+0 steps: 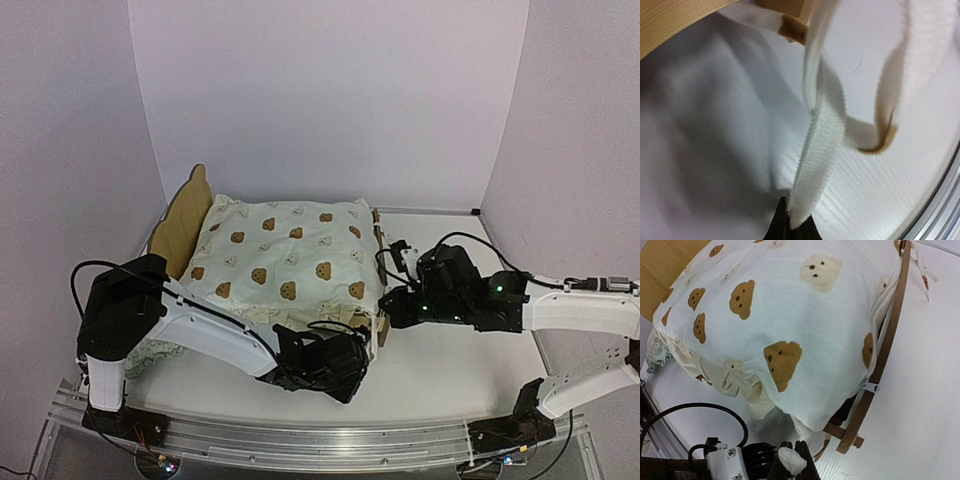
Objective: Set up the pet bed
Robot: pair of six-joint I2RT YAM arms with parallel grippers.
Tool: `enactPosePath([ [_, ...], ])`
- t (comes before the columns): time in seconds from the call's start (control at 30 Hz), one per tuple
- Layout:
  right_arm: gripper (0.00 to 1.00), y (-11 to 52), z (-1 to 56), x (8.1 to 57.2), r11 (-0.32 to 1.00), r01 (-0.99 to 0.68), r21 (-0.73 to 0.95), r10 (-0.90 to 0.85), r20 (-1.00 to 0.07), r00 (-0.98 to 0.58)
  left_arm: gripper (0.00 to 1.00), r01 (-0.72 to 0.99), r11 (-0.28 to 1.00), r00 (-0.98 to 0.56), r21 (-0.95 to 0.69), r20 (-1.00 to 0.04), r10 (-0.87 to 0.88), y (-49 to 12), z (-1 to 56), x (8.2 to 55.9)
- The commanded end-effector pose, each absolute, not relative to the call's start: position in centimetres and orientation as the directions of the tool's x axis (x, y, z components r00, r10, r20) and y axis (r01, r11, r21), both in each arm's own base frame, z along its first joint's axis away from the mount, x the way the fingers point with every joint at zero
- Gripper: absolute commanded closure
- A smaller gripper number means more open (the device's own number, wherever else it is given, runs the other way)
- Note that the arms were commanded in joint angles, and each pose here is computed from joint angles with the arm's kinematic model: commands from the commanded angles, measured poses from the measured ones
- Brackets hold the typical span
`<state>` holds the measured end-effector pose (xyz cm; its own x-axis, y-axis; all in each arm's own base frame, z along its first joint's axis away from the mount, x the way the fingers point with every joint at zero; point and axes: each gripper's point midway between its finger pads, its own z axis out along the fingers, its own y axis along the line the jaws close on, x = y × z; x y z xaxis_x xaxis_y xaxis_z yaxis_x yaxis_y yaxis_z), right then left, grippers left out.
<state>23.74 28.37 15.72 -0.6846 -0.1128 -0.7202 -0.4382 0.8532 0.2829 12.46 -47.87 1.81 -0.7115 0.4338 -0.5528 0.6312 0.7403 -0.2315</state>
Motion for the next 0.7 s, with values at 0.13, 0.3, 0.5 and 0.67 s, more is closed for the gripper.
enactPosePath([
  [0.13, 1.0, 23.3, 19.1, 26.6, 0.943, -0.32, 0.087, -0.108, -0.833, -0.543, 1.0, 0.54, 0.828, -0.725, -0.149, -0.582, 0.368, -42.2, 4.6, 15.8],
  [0.3, 1.0, 18.7, 20.9, 28.5, 0.98, -0.188, 0.067, -0.038, -0.864, -0.503, 1.0, 0.487, 0.862, -0.759, -0.142, -0.558, 0.336, -39.1, 3.7, 17.9],
  [0.5, 1.0, 14.5, 23.6, 30.5, 0.991, -0.071, 0.114, 0.068, -0.881, -0.468, 1.0, 0.469, 0.874, -0.775, -0.126, -0.534, 0.338, -37.2, 2.4, 19.1],
  [0.67, 1.0, 12.6, 24.6, 31.1, 0.99, -0.02, 0.143, 0.118, -0.881, -0.459, 1.0, 0.426, 0.903, -0.803, -0.06, -0.485, 0.346, -34.3, 0.7, 19.5],
])
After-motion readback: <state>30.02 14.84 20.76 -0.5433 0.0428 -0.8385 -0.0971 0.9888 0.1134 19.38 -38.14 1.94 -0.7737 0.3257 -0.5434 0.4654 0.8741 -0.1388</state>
